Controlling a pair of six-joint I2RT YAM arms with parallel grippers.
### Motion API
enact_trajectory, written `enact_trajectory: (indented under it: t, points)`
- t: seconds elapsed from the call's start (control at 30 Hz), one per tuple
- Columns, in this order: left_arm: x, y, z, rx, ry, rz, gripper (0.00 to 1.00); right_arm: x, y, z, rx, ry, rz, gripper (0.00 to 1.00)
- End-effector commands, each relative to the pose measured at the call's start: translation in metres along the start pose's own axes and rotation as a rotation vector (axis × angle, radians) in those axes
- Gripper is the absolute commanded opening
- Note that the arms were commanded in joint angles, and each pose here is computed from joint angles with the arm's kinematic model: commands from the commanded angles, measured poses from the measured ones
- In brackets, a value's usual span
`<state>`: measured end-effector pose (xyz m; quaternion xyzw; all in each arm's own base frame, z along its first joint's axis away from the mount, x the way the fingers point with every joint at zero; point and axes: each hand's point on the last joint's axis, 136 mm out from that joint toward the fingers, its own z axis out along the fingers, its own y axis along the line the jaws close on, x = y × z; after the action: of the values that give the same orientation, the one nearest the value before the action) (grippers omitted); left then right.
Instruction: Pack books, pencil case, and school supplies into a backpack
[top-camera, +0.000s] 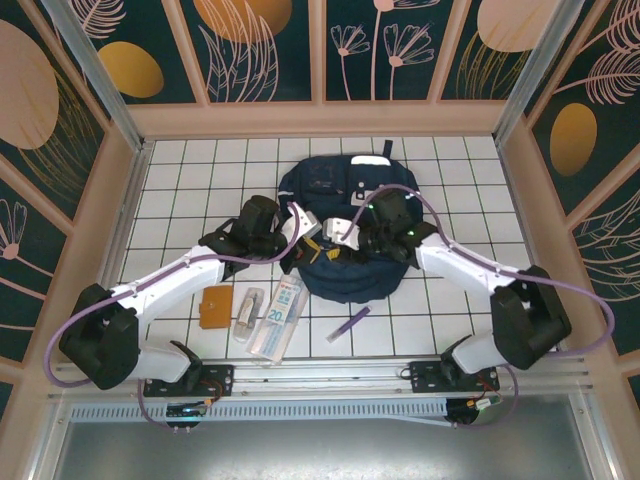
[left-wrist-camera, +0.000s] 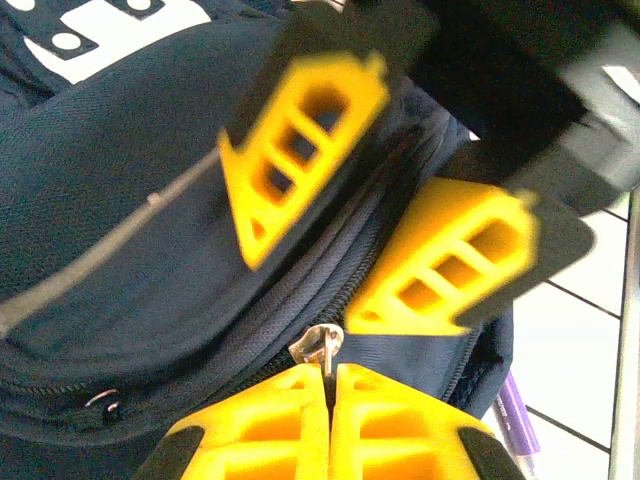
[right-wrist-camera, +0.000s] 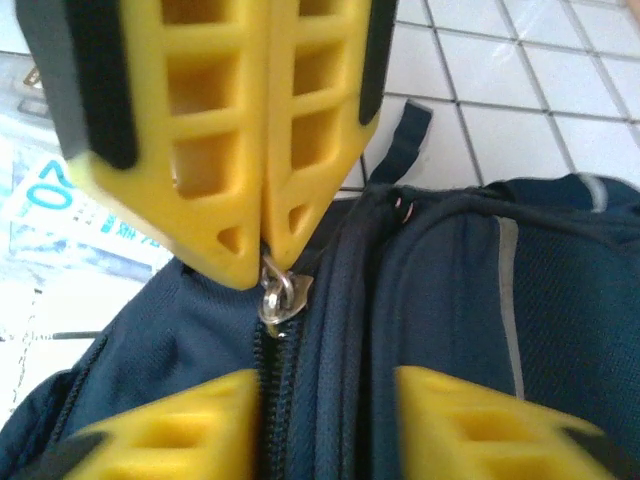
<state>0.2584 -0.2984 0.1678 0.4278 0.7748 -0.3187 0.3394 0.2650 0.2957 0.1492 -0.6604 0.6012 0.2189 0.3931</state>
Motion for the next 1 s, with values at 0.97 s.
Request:
enact_trajectory:
  t: [0.97]
  points:
    - [0.043, 0.225, 0.003, -0.504, 0.055, -0.318, 0.01, -0.019, 0.009, -0.071, 0.095, -0.060, -0.260, 0.04]
